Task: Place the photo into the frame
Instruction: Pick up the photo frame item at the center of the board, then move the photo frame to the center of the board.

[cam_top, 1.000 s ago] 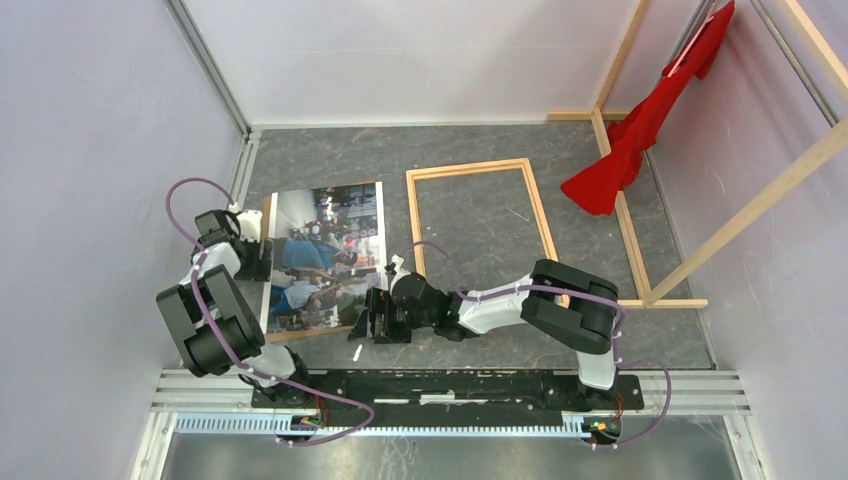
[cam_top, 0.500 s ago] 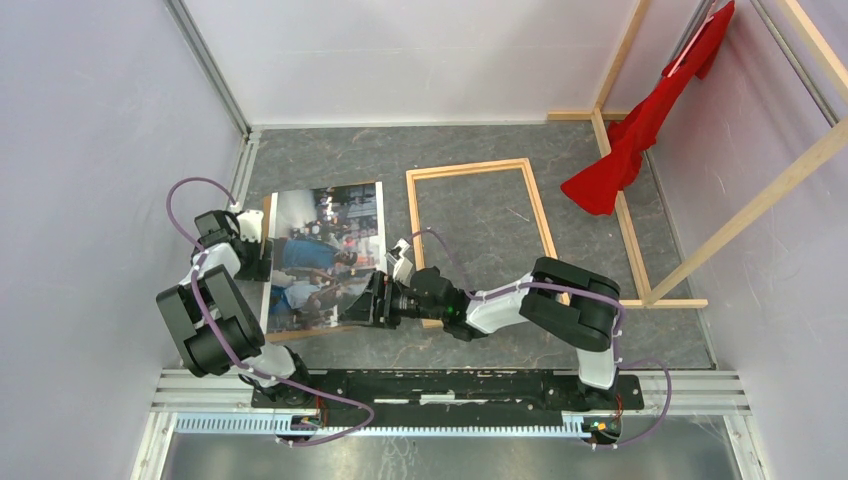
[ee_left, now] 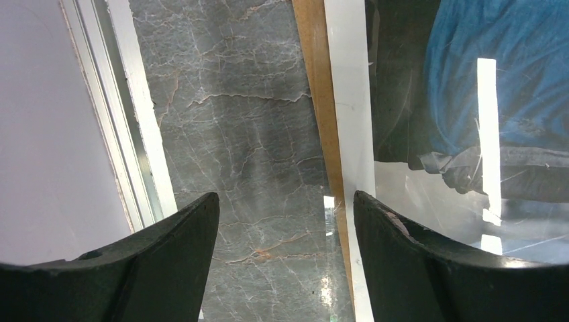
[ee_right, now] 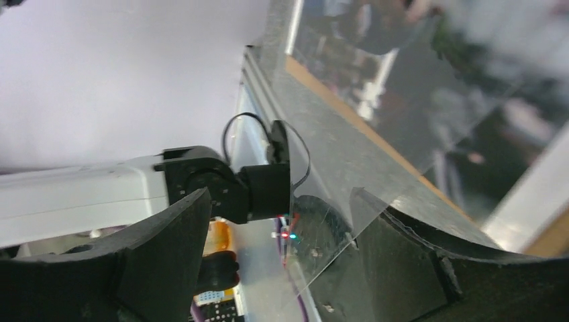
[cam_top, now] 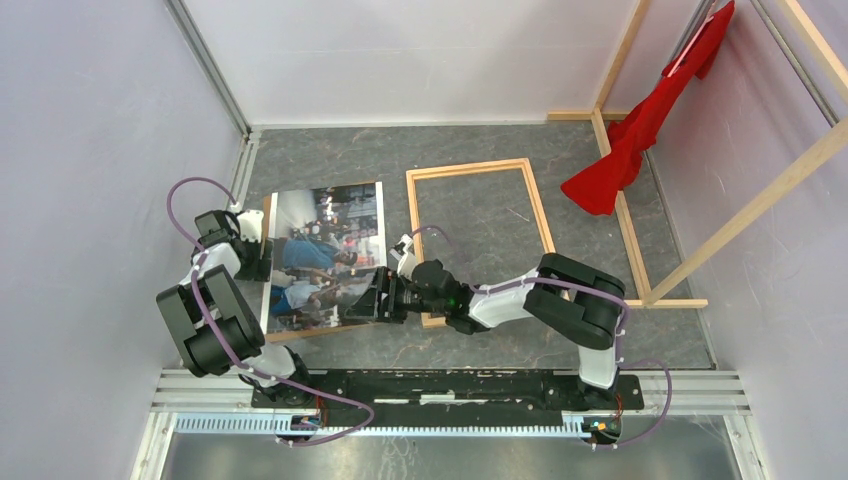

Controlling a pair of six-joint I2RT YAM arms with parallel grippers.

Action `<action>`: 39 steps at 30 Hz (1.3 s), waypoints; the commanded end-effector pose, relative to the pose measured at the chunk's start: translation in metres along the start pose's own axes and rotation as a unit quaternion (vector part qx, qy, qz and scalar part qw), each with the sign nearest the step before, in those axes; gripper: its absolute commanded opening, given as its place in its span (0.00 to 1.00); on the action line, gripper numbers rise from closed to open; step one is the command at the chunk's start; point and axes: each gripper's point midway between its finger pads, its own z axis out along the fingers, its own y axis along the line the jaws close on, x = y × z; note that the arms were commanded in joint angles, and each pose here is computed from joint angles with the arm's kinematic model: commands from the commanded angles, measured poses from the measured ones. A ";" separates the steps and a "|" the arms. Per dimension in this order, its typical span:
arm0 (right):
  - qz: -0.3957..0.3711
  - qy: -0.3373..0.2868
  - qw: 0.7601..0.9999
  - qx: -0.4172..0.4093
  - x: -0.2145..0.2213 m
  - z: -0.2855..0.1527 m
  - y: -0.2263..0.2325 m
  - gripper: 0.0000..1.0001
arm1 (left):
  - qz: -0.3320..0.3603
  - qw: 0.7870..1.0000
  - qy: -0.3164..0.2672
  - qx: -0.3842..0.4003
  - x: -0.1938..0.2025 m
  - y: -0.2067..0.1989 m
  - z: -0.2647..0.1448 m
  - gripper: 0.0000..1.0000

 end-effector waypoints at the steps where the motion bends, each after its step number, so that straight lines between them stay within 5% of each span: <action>1: -0.028 -0.014 0.998 0.057 -0.017 -0.004 -0.013 0.80 | 0.017 0.996 0.075 0.049 0.044 -0.025 0.002 0.80; 10: -0.026 -0.027 0.997 0.062 -0.024 0.007 -0.019 0.60 | 0.018 0.995 0.075 0.055 0.042 -0.026 0.000 0.80; 15: -0.046 -0.030 0.996 0.064 -0.035 0.011 -0.014 0.19 | 0.019 0.995 0.075 0.057 0.039 -0.025 -0.003 0.80; 19: -0.080 -0.034 0.993 0.085 -0.054 -0.001 -0.012 0.01 | 0.014 0.996 0.060 0.059 0.021 -0.020 -0.014 0.87; 22: -0.120 -0.046 0.985 0.119 -0.079 -0.025 -0.016 0.00 | 0.009 0.997 0.038 0.064 -0.002 -0.014 -0.030 1.00; 30: -0.182 -0.030 0.947 0.263 -0.119 -0.150 -0.066 0.00 | 0.027 0.997 -0.019 0.075 -0.068 -0.023 -0.071 1.00; 34: -0.174 -0.047 0.913 0.366 -0.120 -0.242 -0.107 0.00 | 0.085 0.989 -0.044 0.112 -0.110 -0.097 -0.085 1.00; 39: -0.161 -0.079 0.873 0.453 -0.130 -0.304 -0.129 0.00 | 0.124 0.980 -0.045 0.146 -0.136 -0.155 -0.081 1.00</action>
